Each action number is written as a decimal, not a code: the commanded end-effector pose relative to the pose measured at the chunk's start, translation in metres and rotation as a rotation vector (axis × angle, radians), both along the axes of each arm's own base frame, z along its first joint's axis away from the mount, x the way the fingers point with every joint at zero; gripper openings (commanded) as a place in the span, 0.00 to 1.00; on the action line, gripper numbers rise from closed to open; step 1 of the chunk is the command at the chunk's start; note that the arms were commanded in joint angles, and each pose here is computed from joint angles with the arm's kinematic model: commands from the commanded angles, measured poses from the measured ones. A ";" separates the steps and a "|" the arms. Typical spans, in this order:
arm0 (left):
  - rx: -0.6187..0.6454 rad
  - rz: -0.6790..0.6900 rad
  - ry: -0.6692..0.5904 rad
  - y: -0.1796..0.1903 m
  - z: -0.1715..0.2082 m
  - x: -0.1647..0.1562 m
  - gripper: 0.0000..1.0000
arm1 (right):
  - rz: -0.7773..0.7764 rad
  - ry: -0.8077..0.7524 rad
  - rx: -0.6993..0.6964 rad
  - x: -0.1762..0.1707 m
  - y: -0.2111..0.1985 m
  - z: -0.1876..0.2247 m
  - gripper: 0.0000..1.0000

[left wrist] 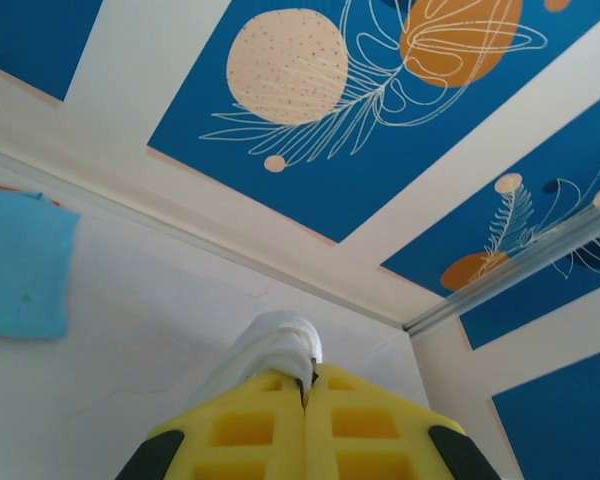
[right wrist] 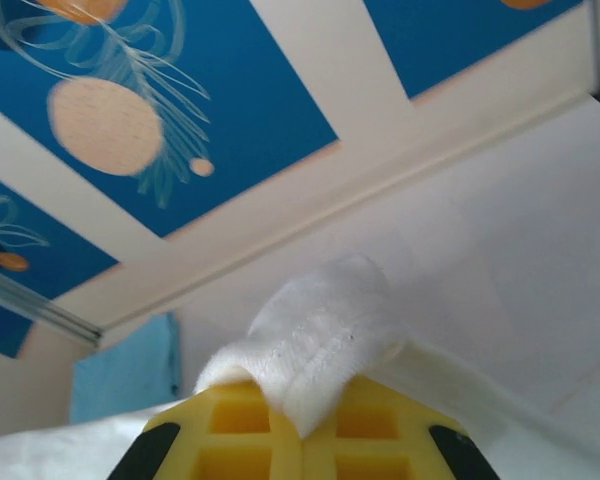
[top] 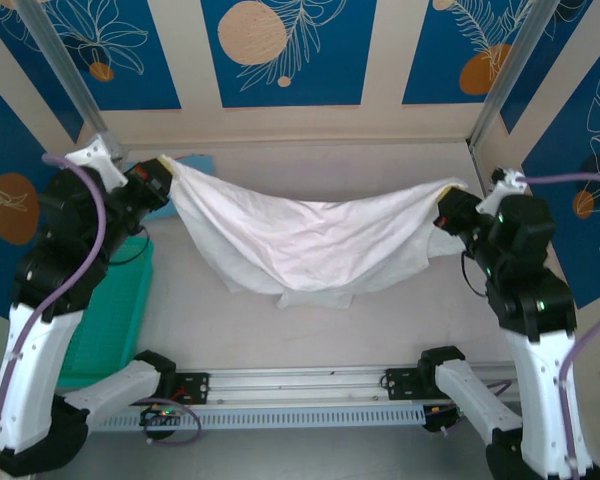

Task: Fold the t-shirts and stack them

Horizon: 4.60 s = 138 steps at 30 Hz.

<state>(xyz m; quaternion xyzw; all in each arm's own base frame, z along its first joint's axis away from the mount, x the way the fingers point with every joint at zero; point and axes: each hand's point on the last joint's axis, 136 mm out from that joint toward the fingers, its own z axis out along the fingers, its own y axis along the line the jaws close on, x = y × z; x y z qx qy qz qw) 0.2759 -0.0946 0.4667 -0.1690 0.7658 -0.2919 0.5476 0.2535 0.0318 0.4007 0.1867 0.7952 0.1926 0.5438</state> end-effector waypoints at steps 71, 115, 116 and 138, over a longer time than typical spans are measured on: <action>0.668 -0.274 0.968 -0.053 -0.444 -0.033 0.00 | 0.395 0.594 0.150 -0.038 0.152 -0.161 0.00; 0.365 -0.189 0.912 -0.032 -0.402 -0.057 0.64 | 0.043 0.835 0.309 0.006 0.034 -0.327 0.58; 0.331 -0.169 0.927 -0.028 -0.405 -0.059 0.64 | 0.039 0.864 0.297 -0.001 0.032 -0.337 0.56; 0.240 -0.083 1.037 -0.015 -0.450 -0.071 0.49 | -0.038 0.978 0.255 0.021 0.020 -0.378 0.41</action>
